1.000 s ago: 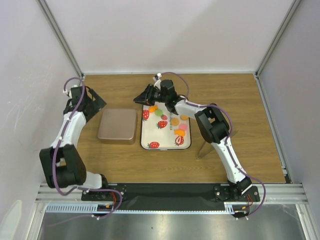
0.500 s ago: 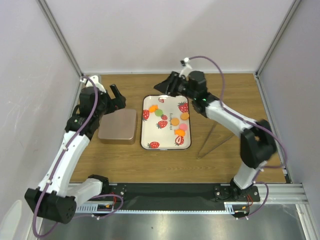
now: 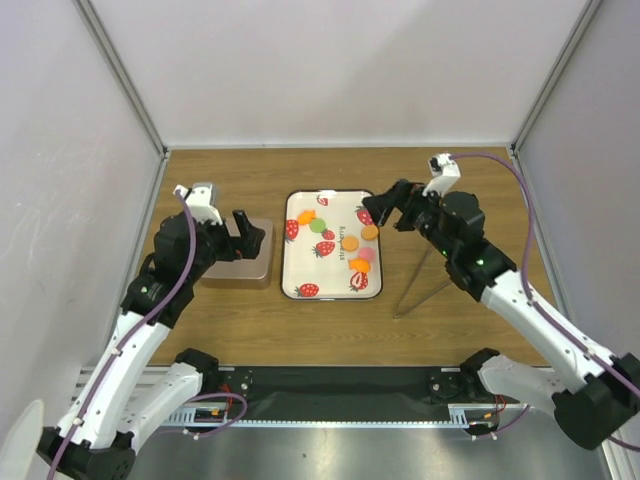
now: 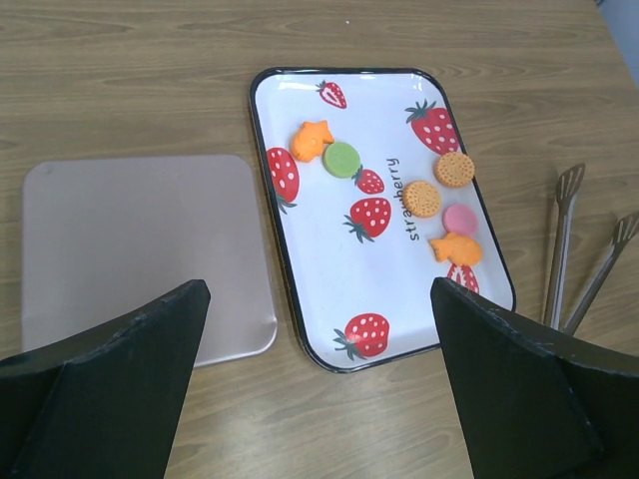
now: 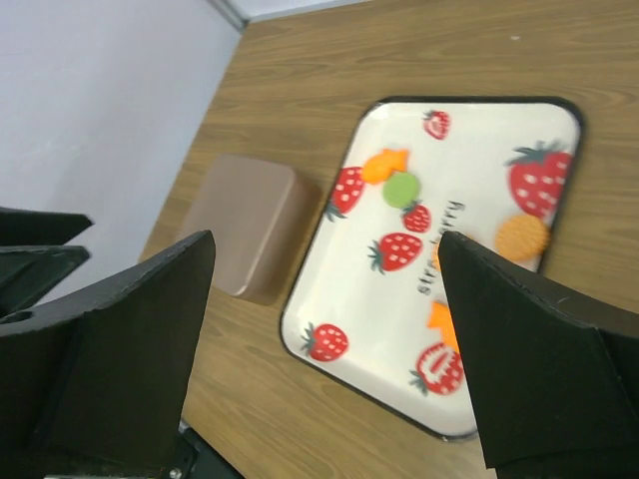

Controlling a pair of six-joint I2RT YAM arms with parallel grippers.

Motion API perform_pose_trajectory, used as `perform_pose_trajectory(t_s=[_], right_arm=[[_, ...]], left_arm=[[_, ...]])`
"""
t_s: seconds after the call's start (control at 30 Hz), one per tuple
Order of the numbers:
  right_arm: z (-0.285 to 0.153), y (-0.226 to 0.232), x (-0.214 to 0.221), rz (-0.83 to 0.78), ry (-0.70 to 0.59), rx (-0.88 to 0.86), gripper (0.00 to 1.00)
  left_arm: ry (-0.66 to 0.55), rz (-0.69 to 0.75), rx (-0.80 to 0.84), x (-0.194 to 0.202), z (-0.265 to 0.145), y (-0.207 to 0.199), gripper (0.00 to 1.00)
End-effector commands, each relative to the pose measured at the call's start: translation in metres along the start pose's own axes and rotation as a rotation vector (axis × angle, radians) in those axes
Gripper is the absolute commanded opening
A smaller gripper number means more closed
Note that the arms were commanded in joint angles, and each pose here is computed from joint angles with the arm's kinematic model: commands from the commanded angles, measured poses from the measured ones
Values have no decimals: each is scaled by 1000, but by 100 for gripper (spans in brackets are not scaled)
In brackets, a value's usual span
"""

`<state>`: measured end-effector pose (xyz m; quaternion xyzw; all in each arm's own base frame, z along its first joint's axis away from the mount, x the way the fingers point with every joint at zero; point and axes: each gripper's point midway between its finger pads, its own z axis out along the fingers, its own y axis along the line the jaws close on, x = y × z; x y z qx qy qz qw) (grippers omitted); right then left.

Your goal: Pack the cookies

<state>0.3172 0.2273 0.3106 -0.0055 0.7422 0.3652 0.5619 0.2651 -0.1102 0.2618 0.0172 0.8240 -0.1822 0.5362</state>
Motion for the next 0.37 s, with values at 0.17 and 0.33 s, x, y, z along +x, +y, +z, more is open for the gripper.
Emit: perform_pose_trajectory(t_s=[0.17,0.33], right_arm=[[-36,-51,3,-69,-18,246,100],[-39,-60,0,-63,-48,300,100]], left_arm=[[-48,49,29,6,-8,0,100],[-49,51,4,13,-9,7,100]])
